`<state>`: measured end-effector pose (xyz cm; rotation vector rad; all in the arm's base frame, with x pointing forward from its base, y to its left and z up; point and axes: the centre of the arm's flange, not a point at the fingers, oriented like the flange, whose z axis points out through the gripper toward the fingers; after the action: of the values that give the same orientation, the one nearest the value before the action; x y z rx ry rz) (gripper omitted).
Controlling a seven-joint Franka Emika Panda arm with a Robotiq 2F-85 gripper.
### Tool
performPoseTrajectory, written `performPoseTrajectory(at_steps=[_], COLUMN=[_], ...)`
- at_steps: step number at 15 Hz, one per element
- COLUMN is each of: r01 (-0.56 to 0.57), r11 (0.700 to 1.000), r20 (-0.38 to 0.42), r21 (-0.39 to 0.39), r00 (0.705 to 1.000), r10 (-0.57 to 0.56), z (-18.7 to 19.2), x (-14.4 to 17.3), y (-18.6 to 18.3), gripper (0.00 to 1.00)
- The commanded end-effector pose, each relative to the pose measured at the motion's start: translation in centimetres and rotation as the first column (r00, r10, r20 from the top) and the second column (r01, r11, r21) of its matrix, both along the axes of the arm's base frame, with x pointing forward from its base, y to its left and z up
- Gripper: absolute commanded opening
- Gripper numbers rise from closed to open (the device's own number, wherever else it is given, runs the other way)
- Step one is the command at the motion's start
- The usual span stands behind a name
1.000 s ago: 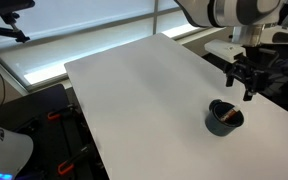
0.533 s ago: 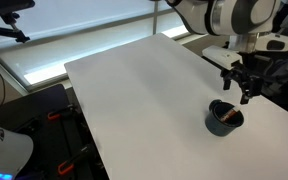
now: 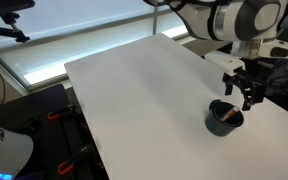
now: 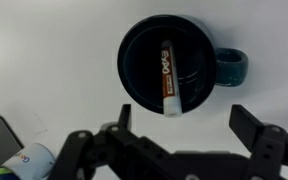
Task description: Take the marker out of the cup
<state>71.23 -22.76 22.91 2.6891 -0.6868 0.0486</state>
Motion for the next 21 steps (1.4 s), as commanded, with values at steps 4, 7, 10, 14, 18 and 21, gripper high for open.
performPoseTrajectory(at_steps=[4,7,10,14,18,21], r01=[0.004,0.005,0.005,0.006,0.008,0.009], r11=[1.0,1.0,1.0,1.0,1.0,1.0], r20=[-0.044,-0.05,-0.051,-0.054,-0.048,-0.027], r21=[0.003,0.002,0.001,0.002,-0.002,-0.004], r00=[0.999,0.999,0.999,0.999,0.999,1.0], r10=[-0.004,-0.005,-0.005,-0.006,-0.009,-0.009], z=[-1.2,-1.7,-1.9,-2.0,-1.8,-0.7], x=[0.3,0.3,0.5,0.7,0.9,1.1], y=[-1.4,-1.5,-1.4,-1.4,-1.2,-0.6], gripper=[1.0,0.91,0.73,0.78,0.97,1.0])
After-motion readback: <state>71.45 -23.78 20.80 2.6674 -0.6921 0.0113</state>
